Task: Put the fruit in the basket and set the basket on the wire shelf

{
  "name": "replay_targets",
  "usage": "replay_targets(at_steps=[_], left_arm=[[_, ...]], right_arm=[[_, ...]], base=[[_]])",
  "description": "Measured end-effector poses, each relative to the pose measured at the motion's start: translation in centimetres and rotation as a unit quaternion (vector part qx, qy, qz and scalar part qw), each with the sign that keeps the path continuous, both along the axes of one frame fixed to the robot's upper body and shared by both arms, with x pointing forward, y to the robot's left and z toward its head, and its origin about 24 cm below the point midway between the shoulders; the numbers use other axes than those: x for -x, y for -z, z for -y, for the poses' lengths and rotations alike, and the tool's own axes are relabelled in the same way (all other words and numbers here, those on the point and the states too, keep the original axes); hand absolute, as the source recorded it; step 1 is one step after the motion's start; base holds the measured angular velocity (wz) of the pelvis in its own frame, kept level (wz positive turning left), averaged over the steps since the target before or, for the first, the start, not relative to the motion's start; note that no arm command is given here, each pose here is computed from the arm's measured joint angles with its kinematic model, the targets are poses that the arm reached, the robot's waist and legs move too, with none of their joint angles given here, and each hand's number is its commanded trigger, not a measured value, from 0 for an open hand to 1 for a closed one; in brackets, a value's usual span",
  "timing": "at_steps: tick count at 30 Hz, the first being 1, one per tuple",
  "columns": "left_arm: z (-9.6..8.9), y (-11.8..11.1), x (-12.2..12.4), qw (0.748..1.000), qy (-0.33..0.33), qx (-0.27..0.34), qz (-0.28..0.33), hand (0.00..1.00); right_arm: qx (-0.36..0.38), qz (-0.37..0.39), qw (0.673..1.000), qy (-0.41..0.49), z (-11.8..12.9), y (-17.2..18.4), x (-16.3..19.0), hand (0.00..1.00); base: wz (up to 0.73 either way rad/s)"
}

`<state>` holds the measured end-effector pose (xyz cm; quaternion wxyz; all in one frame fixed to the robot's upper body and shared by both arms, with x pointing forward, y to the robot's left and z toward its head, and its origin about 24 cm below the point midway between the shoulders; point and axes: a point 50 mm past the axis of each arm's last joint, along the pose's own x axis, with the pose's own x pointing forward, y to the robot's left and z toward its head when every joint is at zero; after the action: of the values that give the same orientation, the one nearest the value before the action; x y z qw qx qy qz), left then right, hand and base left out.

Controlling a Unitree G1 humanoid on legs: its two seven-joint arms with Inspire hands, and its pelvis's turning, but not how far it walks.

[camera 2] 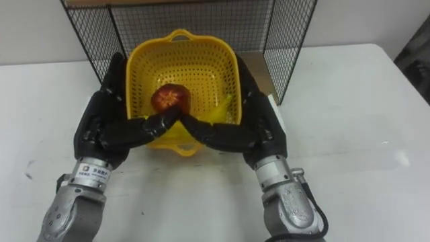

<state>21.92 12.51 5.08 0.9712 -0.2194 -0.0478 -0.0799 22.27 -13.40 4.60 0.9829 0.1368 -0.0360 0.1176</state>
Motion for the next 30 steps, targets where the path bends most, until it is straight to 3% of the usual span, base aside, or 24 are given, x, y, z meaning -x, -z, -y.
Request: replay_targets(at_steps=[18,30], left_arm=[[0.6,-0.4,-1.8,1.000,-0.010,-0.006,-0.002,0.00],[1.4,1.8,-6.5,0.994,-0.017,-0.042,-0.097,0.00]], right_arm=[[-0.036,-0.016,0.999,0.018,-0.3,0.1,-1.5,0.00],[-0.002,-0.074,0.996,0.041,-0.3,0.7,-6.1,0.00]], base=[[-0.04],[-0.01]])
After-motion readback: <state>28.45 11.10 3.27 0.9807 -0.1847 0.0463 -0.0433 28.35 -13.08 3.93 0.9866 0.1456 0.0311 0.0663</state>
